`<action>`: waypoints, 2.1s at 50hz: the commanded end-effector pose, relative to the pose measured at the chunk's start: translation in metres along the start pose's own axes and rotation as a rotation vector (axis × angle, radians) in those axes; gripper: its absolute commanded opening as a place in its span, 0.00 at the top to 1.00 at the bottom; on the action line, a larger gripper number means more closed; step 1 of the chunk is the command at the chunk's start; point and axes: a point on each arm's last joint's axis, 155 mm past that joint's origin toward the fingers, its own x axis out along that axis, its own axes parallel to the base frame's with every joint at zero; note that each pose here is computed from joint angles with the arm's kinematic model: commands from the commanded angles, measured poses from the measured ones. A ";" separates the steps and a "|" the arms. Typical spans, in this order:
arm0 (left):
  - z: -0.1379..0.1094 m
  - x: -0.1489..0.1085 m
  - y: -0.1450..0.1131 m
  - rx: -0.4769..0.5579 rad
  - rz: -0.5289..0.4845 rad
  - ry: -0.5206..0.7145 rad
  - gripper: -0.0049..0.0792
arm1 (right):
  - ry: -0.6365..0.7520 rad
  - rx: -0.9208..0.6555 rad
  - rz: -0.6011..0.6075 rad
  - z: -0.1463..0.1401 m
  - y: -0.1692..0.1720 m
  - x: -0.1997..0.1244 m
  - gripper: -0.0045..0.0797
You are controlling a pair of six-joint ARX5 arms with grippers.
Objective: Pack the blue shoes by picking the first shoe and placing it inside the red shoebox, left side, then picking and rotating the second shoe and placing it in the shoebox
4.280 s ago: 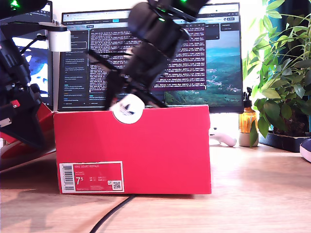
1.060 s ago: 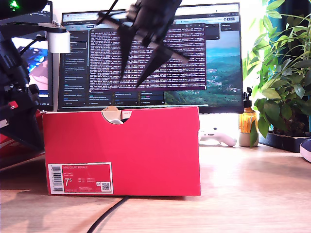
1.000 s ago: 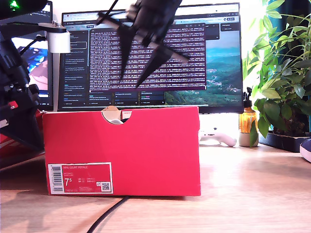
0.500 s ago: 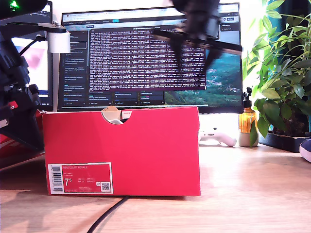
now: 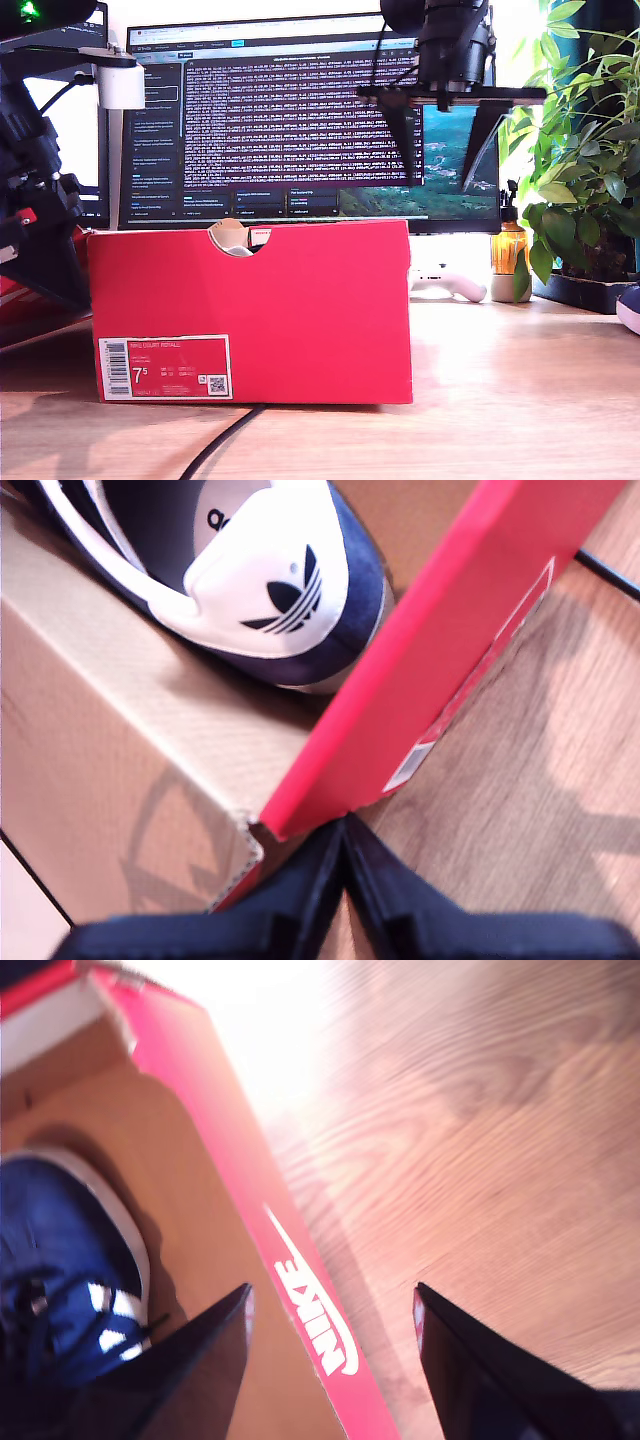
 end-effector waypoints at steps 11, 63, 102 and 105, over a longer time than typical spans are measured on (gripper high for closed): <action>-0.002 0.002 -0.004 0.000 -0.009 0.004 0.96 | -0.006 0.153 -0.082 -0.011 -0.058 -0.013 0.39; -0.002 0.002 -0.004 0.000 -0.009 0.004 0.96 | 0.016 0.658 -0.332 -0.066 -0.247 -0.009 0.39; -0.002 0.002 -0.004 0.000 -0.009 0.004 0.96 | -0.050 0.819 -0.394 -0.049 -0.286 0.000 0.39; -0.002 0.002 -0.004 0.000 -0.009 0.004 0.96 | -0.044 0.824 -0.394 -0.052 -0.286 0.004 0.39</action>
